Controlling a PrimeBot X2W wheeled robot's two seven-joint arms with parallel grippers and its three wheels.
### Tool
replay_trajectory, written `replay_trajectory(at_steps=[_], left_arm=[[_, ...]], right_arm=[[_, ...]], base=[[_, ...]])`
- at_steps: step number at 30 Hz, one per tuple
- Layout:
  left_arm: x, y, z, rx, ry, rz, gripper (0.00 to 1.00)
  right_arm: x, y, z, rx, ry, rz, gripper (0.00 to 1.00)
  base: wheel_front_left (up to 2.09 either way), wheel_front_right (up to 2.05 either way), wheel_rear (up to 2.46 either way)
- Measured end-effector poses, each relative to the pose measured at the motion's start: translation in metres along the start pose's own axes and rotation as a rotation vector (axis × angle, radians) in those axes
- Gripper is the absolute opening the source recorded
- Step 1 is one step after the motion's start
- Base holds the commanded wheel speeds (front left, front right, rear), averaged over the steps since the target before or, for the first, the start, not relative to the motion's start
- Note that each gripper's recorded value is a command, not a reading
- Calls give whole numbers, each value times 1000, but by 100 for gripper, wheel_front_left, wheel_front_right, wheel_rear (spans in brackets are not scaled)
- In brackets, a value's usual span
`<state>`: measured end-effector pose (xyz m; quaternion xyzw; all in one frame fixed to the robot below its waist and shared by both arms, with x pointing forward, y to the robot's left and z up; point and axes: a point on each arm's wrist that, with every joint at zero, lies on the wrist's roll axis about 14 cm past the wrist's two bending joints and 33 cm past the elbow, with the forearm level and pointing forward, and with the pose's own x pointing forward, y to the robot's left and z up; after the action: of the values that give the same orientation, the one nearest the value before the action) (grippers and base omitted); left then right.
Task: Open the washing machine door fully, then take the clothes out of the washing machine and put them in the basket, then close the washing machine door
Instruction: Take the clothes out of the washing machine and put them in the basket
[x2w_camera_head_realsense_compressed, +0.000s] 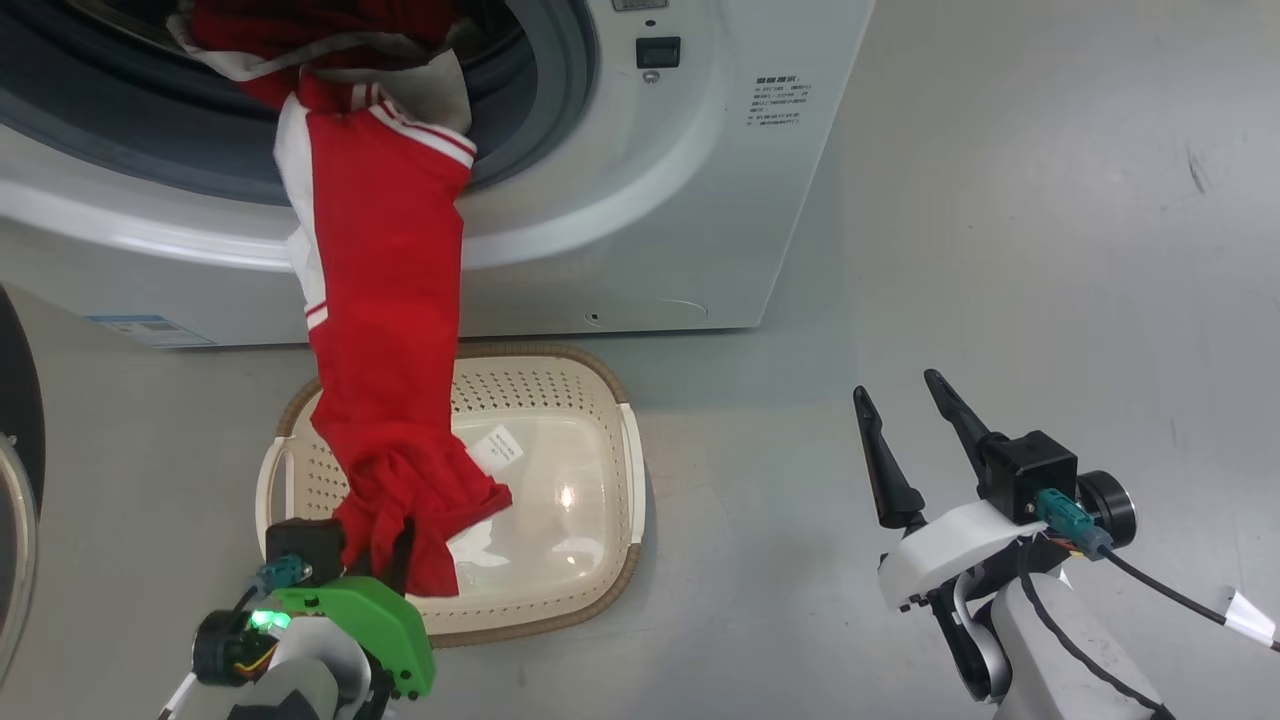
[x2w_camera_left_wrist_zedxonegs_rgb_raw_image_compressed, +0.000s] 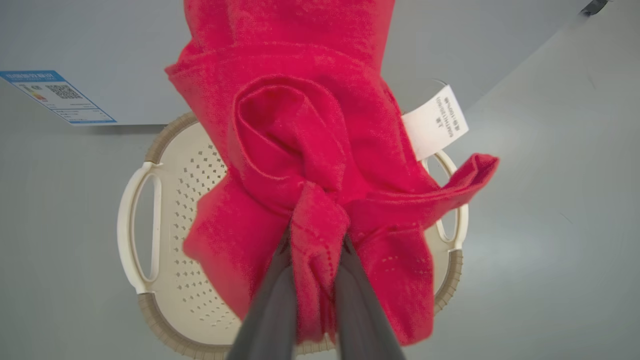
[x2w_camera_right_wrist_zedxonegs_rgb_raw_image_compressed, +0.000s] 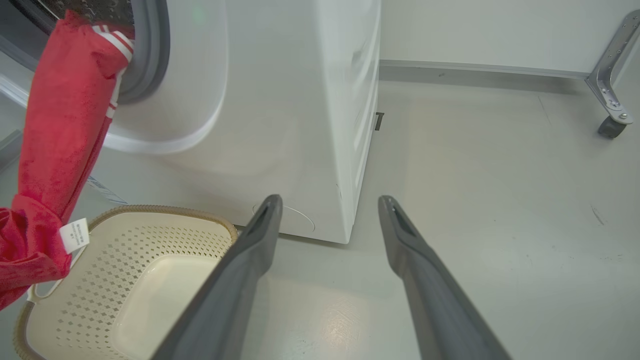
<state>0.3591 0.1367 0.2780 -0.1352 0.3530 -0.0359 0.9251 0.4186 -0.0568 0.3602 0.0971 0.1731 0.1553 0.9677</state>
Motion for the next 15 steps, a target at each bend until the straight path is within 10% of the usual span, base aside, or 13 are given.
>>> replay_trajectory(at_steps=[15], left_arm=[[5, -2, -51, -33, 193, -4, 0]], right_arm=[[12, -16, -13, 9, 25, -31, 100]], base=[[0, 0, 0]])
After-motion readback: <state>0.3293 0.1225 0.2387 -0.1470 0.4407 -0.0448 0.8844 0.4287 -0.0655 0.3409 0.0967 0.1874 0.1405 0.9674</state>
